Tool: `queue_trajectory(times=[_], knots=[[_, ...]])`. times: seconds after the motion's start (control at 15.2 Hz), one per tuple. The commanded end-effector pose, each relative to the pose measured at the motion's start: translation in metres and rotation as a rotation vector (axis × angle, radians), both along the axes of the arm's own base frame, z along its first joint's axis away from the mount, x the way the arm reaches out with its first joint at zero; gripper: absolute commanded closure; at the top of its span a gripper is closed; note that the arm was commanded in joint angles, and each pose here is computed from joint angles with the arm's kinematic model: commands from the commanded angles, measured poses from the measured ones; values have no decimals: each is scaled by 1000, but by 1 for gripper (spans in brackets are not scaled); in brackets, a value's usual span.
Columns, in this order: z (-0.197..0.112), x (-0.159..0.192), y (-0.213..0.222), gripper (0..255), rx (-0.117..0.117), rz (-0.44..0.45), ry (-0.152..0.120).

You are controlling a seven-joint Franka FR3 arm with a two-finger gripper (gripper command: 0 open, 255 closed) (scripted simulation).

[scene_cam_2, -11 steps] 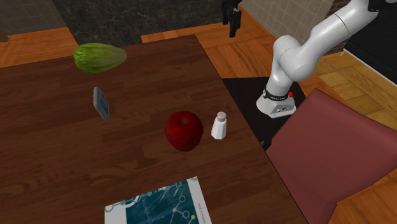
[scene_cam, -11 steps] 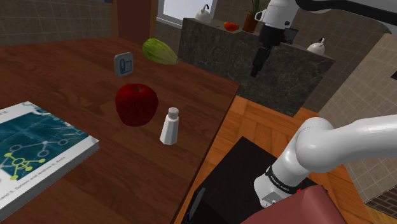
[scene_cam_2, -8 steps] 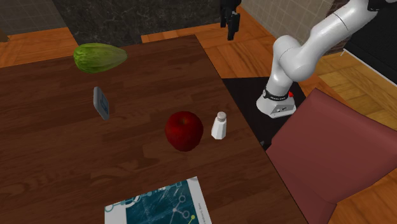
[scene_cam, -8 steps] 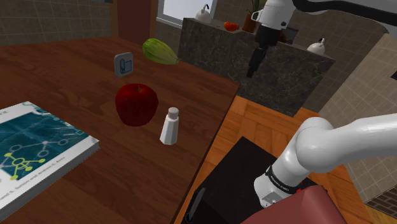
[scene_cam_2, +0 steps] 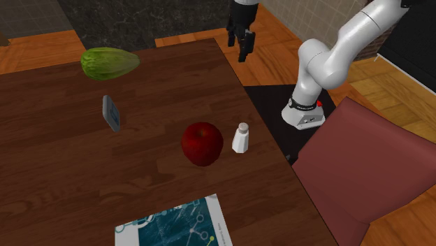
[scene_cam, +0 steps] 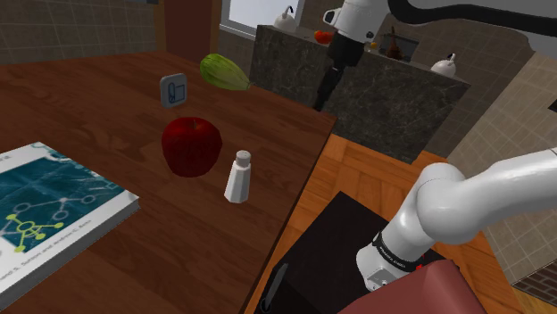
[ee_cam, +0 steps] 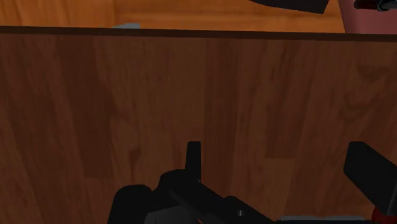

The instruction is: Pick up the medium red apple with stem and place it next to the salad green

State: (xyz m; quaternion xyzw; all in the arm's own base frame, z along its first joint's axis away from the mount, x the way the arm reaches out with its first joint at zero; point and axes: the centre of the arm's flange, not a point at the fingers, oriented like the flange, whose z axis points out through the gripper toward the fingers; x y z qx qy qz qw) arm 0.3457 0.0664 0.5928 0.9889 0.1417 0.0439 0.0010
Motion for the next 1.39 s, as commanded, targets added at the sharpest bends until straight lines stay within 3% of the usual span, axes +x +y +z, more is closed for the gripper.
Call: queue_trajectory(times=[0.0,1.32], knots=[[-4,9,18,0,12,33,-29],[-6,58,239,0,119,362,-301]])
